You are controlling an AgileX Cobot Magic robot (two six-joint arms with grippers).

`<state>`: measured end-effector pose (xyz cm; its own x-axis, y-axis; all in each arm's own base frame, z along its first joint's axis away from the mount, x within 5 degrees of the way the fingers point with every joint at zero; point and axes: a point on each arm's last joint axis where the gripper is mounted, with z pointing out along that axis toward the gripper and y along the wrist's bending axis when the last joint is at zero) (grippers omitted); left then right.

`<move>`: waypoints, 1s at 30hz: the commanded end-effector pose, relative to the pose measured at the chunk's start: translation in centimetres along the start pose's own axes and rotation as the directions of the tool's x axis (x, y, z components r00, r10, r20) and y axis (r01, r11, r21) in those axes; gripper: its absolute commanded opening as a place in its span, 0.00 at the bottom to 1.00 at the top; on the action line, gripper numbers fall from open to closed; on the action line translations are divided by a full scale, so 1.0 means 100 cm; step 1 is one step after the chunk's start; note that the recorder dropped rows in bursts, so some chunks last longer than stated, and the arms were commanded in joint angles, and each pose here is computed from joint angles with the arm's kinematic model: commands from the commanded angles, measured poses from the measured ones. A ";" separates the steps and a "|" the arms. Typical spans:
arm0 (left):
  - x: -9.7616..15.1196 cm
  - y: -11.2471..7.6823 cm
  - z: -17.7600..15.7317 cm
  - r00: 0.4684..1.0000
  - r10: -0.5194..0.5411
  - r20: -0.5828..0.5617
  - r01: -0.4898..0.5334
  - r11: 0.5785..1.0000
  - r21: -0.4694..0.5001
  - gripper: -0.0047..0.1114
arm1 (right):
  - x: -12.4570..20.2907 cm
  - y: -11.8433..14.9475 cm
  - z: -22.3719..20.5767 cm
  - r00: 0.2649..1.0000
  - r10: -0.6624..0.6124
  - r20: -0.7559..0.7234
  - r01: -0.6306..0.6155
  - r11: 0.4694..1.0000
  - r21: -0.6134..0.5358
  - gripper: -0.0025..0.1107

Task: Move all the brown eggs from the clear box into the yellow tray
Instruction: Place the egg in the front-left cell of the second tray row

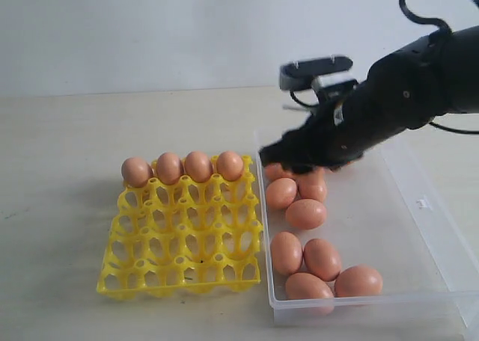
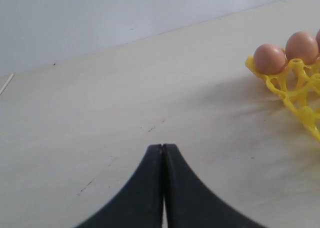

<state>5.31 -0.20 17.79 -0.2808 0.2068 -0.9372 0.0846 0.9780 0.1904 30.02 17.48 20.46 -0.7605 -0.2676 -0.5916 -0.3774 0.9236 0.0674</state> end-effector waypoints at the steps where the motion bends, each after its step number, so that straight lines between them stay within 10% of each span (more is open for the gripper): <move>1: -0.002 0.000 -0.001 1.000 -0.015 0.021 0.015 1.000 -0.001 0.04 | -0.029 0.035 -0.019 0.930 -0.052 0.365 0.104 0.987 -0.125 0.02; 11: -0.002 0.000 -0.001 1.000 -0.015 0.021 0.015 1.000 -0.001 0.04 | -0.025 0.100 0.014 0.764 -0.044 0.643 0.318 0.894 -0.316 0.02; 30: -0.002 0.000 -0.001 1.000 -0.015 0.021 0.015 1.000 -0.001 0.04 | -0.013 0.130 0.099 0.879 0.098 0.467 0.206 0.805 -0.557 0.02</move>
<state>5.31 -0.20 17.79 -0.2808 0.2068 -0.9372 0.0846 0.9780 0.1904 31.19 32.12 14.37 -0.4527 -0.0289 -0.8912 -0.7491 0.5545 0.3625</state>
